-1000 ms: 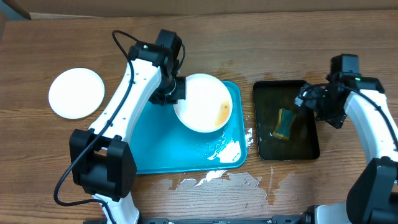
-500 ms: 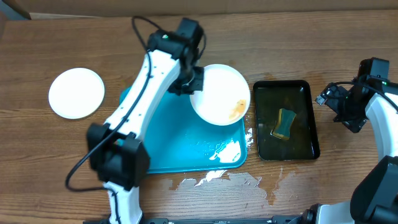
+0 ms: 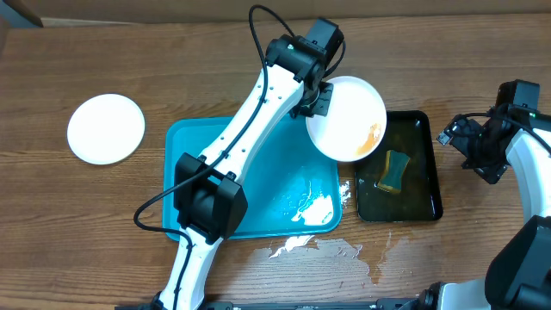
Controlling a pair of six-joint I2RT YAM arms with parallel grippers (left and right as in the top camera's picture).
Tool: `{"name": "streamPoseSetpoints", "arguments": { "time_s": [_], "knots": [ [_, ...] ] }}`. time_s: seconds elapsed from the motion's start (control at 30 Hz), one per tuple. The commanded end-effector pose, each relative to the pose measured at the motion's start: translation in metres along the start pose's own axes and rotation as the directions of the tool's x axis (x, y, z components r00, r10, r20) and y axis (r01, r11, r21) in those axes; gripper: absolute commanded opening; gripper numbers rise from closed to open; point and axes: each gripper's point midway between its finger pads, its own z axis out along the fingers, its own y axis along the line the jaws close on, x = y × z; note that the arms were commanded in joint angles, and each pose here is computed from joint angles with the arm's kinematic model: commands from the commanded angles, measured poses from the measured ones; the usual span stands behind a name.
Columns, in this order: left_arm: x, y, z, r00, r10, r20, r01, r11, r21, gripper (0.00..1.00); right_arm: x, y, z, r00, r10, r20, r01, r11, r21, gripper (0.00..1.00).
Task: Clean dirty plates on tray and stack at the side
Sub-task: 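Carry the white plate over the black tray and tilt to drain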
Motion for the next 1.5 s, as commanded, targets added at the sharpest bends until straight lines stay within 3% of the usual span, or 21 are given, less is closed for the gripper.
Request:
{"name": "streamPoseSetpoints", "arguments": {
  "time_s": [0.0, 0.47, 0.67, 0.83, 1.1, 1.23, 1.47],
  "knots": [
    [-0.018, -0.002, -0.010, 0.996, 0.013, 0.093, -0.008, 0.999, -0.053, 0.04, -0.009, 0.005, -0.007, 1.000, -0.010, 0.030, 0.011, 1.000, -0.018, 1.00],
    [-0.050, -0.053, -0.021, 0.950, 0.097, 0.298, -0.084, 0.995, -0.056, 0.04, -0.009, 0.005, -0.007, 0.999, -0.010, 0.030, 0.011, 1.000, -0.018, 1.00],
    [-0.059, -0.067, -0.031, 0.905, 0.188, 0.381, -0.133, 0.977, -0.167, 0.04, -0.009, 0.005, -0.007, 0.999, -0.010, 0.030, 0.011, 1.000, -0.018, 1.00],
    [-0.069, -0.083, -0.051, 0.827, 0.323, 0.460, -0.178, 0.926, -0.332, 0.04, -0.009, 0.005, -0.007, 1.000, -0.010, 0.030, 0.011, 1.000, -0.018, 1.00],
    [-0.063, -0.105, -0.089, 0.730, 0.449, 0.515, -0.106, 0.819, -0.564, 0.04, -0.009, 0.005, -0.007, 0.999, -0.010, 0.030, 0.011, 1.000, -0.018, 1.00],
    [-0.058, -0.112, -0.101, 0.705, 0.466, 0.535, -0.061, 0.791, -0.609, 0.04, -0.009, 0.005, -0.007, 1.000, -0.010, 0.030, 0.011, 1.000, -0.018, 1.00],
    [-0.058, -0.120, -0.105, 0.690, 0.445, 0.571, -0.035, 0.808, -0.588, 0.04, -0.009, 0.005, -0.007, 0.999, -0.010, 0.030, 0.011, 1.000, -0.018, 1.00]
  ]
}}
